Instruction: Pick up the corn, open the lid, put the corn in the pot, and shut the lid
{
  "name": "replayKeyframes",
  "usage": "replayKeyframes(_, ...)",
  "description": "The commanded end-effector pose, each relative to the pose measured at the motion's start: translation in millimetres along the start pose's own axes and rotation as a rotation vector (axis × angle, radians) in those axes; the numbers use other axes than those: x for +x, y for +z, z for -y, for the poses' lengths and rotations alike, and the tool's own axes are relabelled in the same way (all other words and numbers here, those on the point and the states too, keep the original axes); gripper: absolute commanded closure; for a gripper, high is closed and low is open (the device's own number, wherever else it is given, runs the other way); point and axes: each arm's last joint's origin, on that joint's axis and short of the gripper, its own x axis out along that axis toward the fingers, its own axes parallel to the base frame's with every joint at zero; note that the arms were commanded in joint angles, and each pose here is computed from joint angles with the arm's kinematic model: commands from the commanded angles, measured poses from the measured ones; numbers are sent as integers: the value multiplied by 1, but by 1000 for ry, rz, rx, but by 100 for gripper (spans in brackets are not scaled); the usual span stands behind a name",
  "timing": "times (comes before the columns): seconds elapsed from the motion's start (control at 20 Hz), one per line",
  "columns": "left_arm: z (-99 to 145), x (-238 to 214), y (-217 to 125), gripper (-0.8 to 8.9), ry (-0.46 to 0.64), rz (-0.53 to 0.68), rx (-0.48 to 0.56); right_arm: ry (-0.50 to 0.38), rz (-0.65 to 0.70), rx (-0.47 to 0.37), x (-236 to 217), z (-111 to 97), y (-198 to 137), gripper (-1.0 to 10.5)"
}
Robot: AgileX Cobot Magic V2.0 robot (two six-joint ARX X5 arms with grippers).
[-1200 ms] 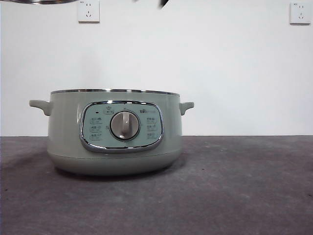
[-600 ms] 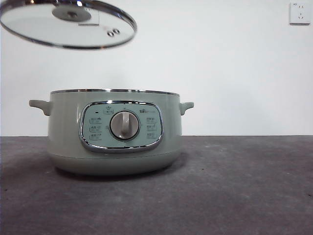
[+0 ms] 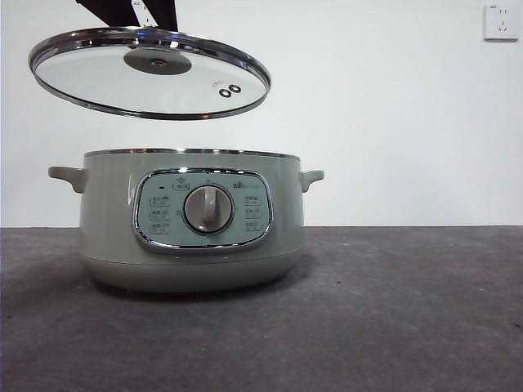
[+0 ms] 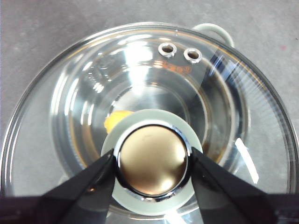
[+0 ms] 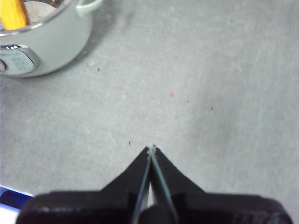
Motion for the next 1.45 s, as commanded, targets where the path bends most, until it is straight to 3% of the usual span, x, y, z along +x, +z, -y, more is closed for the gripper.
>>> replayKeyframes(0.05,4,-2,4,823,-8,38,-1,-15,-10,36,-1,4,-11,957)
replayKeyframes(0.95,6,89,17,823,-34,-119,-12,-11,7,55,-3,10,-27,957)
replayKeyframes(1.1,7,101,16,823,33,-159,-1,-24,11,55,-3,10,-27,957)
replayKeyframes(1.45,13,121,14,823,38,-214,31,-45,20,56,-3,11,-27,957)
